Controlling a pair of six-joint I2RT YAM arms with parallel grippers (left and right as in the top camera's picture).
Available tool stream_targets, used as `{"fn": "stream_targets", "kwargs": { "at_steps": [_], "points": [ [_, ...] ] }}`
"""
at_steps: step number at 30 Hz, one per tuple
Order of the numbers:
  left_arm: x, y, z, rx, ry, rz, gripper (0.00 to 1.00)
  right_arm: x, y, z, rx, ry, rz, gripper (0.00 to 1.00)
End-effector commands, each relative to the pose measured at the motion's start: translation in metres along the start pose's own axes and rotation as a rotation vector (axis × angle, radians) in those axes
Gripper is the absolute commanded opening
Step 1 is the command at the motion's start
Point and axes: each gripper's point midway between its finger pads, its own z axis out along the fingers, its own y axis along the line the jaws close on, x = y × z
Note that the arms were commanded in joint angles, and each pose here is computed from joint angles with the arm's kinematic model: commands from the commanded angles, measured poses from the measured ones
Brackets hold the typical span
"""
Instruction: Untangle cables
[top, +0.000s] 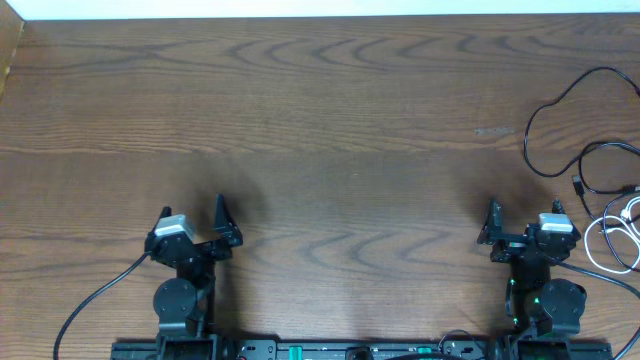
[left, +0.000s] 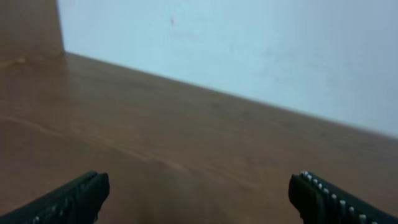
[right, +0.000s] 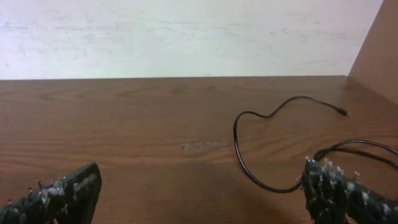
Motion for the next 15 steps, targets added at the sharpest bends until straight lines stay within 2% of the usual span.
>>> {"fn": "stream_targets", "kwargs": {
  "at_steps": [1, 15],
  "points": [
    [0.0217, -0.0074, -0.0015, 0.057, 0.088, 0.08, 0.97, -0.0001, -0.0021, -0.0003, 0.01, -0.002, -0.014, 0.99],
    [0.022, -0.0069, -0.0013, 0.053, 0.09, 0.065, 0.97, 0.0, -0.0021, -0.0003, 0.01, -0.002, -0.014, 0.99]
  ]
}}
